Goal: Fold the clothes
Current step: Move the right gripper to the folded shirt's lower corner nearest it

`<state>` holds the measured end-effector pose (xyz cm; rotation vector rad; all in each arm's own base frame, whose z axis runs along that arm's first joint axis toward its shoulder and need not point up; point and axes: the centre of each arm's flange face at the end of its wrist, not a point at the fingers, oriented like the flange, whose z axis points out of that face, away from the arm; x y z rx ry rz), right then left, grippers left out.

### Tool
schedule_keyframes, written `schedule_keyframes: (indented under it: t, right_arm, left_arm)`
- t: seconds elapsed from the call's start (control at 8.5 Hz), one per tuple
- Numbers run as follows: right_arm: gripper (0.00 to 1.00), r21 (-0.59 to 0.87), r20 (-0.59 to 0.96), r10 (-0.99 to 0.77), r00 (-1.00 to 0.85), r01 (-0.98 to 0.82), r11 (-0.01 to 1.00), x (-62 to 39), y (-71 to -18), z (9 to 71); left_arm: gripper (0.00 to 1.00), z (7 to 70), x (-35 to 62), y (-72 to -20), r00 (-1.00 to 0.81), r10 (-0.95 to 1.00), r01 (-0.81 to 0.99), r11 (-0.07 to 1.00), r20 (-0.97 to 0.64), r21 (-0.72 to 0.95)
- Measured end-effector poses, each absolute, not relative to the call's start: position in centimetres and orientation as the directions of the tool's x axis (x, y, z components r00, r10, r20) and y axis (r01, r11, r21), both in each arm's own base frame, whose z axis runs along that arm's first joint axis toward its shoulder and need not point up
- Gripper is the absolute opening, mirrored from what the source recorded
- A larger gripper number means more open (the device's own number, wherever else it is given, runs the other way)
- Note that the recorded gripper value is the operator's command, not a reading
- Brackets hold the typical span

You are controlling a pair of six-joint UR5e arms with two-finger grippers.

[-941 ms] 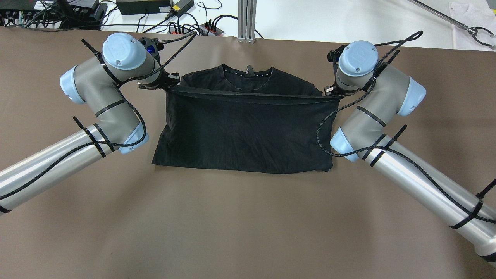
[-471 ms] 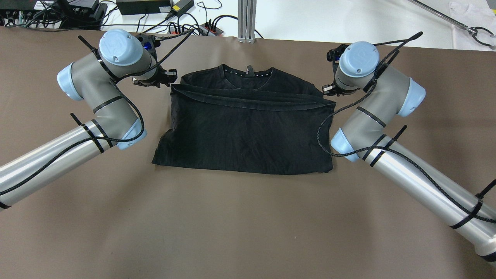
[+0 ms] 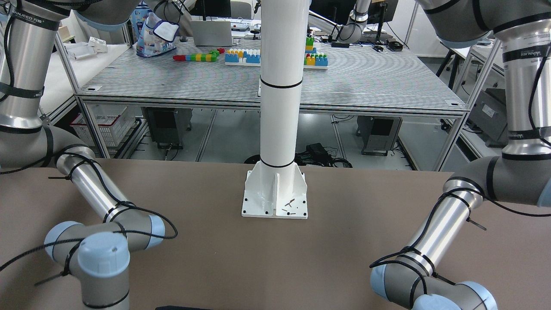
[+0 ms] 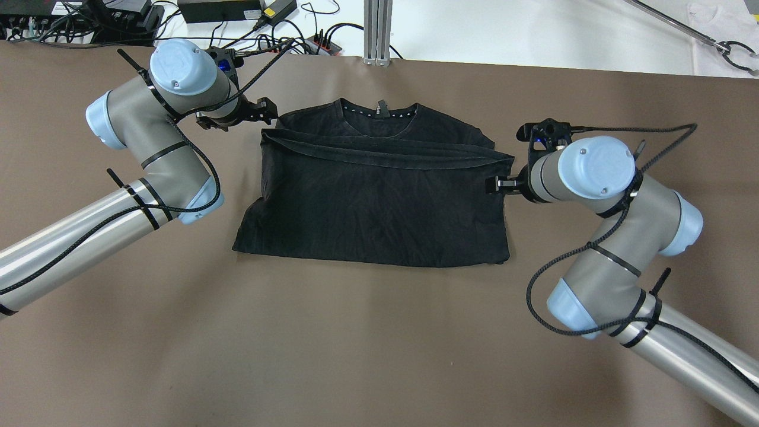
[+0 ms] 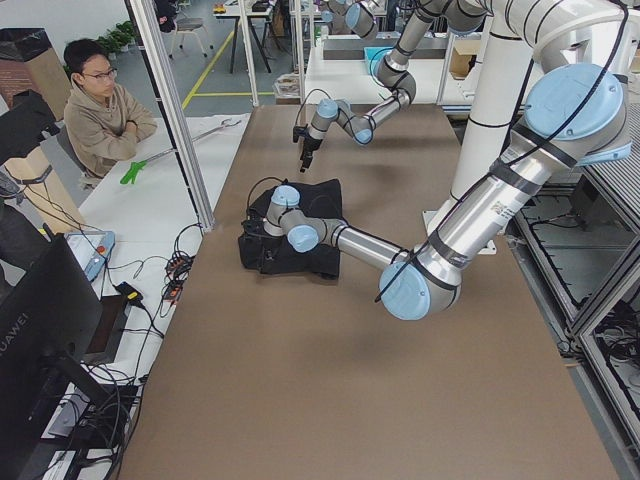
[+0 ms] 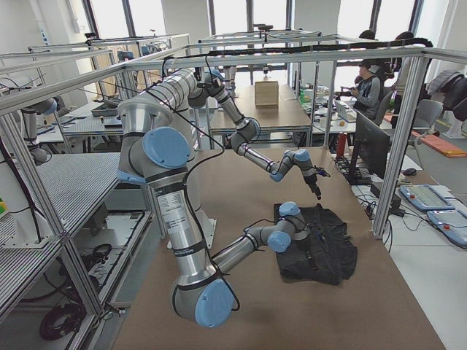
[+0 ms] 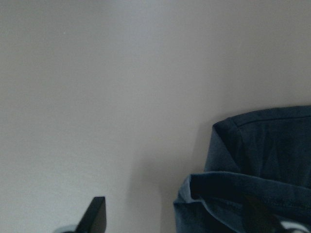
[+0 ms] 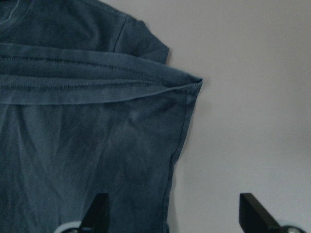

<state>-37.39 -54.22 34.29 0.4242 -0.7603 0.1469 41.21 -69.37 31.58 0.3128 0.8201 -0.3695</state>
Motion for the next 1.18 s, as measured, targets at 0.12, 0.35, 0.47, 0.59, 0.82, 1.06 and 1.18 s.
schedule_keyframes:
  t: [0.12,0.35,0.47,0.59,0.82,1.06,1.18]
  right_arm:
    - [0.94,0.275,0.722,0.005,0.692,-0.292,0.916,-38.6,-51.5,34.6]
    - [0.94,0.231,0.754,0.013,0.656,-0.284,0.930,-40.5,-46.9,38.2]
    - [0.94,0.231,0.764,0.004,0.645,-0.279,0.932,-40.9,-45.3,40.3]
    - [0.90,0.228,0.771,0.005,0.637,-0.282,0.932,-41.1,-44.6,41.4]
    - [0.63,0.208,0.777,0.026,0.629,-0.295,0.933,-41.6,-43.9,42.3]
    - [0.19,0.185,0.780,0.052,0.623,-0.309,0.933,-42.0,-43.8,42.5]
    - [0.00,0.178,0.781,0.060,0.622,-0.314,0.933,-42.1,-43.8,42.6]
  left_arm:
    - [0.99,31.6,41.2,-69.4,0.626,-0.195,0.434,0.892,-0.755,0.130]
    - [0.99,31.7,41.1,-69.4,0.629,-0.193,0.434,0.891,-0.753,0.134]
    - [0.99,31.7,41.1,-69.4,0.630,-0.194,0.435,0.890,-0.752,0.136]
    - [0.99,31.7,41.1,-69.4,0.630,-0.194,0.437,0.889,-0.752,0.136]
    - [0.99,31.8,41.2,-69.4,0.630,-0.197,0.438,0.888,-0.751,0.136]
    - [0.99,31.8,41.2,-69.3,0.631,-0.196,0.437,0.889,-0.750,0.136]
    - [0.99,31.8,41.2,-69.4,0.632,-0.195,0.437,0.889,-0.750,0.137]
